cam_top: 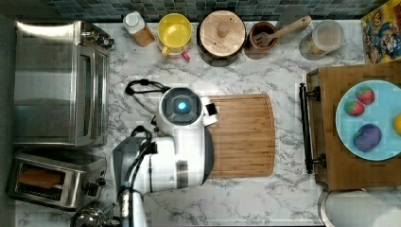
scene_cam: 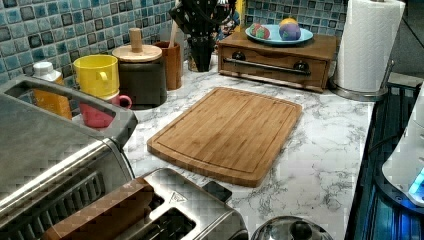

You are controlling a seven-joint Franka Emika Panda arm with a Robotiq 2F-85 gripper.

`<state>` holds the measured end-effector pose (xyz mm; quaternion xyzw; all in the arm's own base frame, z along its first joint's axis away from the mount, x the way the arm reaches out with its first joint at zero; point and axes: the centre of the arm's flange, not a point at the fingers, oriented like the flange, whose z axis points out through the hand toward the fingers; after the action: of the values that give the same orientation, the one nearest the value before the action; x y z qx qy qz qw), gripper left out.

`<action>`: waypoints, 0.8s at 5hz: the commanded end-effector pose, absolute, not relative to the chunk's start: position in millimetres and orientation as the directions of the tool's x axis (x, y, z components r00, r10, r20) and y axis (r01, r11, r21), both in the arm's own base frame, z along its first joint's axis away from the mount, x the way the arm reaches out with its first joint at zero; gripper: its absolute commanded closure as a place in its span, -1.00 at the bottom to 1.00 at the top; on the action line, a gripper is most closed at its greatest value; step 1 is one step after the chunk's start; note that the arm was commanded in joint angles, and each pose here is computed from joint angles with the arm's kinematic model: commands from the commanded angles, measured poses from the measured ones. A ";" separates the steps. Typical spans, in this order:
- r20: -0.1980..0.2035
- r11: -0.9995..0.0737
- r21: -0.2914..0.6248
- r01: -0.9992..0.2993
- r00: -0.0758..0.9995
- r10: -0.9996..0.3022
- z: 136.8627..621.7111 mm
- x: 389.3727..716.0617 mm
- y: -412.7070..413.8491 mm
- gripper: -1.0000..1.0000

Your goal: Turn on the toaster.

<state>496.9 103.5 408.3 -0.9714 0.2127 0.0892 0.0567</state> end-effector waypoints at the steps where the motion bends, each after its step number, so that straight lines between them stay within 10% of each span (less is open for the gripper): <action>1: -0.147 -0.953 -0.157 -0.260 0.960 -0.238 432.5 446.3 197.9 1.00; 4: -0.156 -0.986 -0.147 -0.084 0.986 -0.061 422.0 379.7 267.9 1.00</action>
<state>404.0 255.9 412.2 -0.9923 0.0678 0.0827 0.0625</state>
